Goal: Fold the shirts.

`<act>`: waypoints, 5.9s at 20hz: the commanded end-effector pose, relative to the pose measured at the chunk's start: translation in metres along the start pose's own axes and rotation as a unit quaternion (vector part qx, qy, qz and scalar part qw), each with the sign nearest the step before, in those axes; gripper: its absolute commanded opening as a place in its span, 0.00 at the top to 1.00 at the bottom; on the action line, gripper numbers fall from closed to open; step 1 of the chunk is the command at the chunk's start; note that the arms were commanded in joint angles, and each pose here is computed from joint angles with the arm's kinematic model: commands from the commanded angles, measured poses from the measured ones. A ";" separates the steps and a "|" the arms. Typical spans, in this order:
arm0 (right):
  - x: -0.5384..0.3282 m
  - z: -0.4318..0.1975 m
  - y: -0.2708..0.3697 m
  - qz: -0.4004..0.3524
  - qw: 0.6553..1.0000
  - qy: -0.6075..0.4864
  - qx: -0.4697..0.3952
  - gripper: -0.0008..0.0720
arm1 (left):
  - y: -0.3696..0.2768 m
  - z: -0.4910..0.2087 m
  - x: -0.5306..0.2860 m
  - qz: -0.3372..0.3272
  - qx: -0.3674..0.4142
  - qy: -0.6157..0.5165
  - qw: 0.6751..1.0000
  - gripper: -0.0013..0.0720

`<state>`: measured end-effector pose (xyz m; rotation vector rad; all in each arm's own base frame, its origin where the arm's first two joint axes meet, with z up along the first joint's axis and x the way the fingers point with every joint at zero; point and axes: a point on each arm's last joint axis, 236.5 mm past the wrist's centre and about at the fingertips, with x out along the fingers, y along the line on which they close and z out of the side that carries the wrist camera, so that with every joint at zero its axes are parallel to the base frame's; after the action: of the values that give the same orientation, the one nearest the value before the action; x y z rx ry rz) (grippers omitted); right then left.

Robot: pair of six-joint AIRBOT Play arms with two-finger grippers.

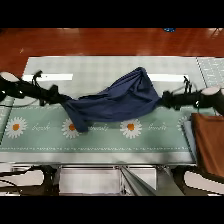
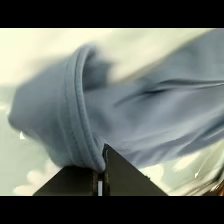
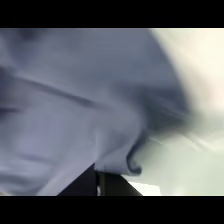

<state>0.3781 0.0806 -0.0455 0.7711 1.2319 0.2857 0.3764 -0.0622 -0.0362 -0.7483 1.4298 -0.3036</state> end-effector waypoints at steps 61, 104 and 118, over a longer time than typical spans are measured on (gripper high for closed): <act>-0.037 0.143 0.001 -0.099 0.986 0.064 -0.119 0.95 | -0.033 0.097 -0.042 0.137 0.131 -0.032 0.981 0.95; -0.057 -0.067 -0.034 -0.045 0.998 -0.040 -0.012 0.42 | 0.117 -0.152 -0.021 0.033 -0.211 0.021 0.977 0.29; -0.112 -0.118 -0.118 -0.097 0.979 -0.010 0.178 0.42 | 0.075 -0.143 0.041 0.020 -0.122 -0.003 0.992 0.95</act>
<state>0.2574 -0.0269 -0.0312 0.8716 1.1781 -0.0306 0.2132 -0.0690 -0.1142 -0.9497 1.5402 -0.0628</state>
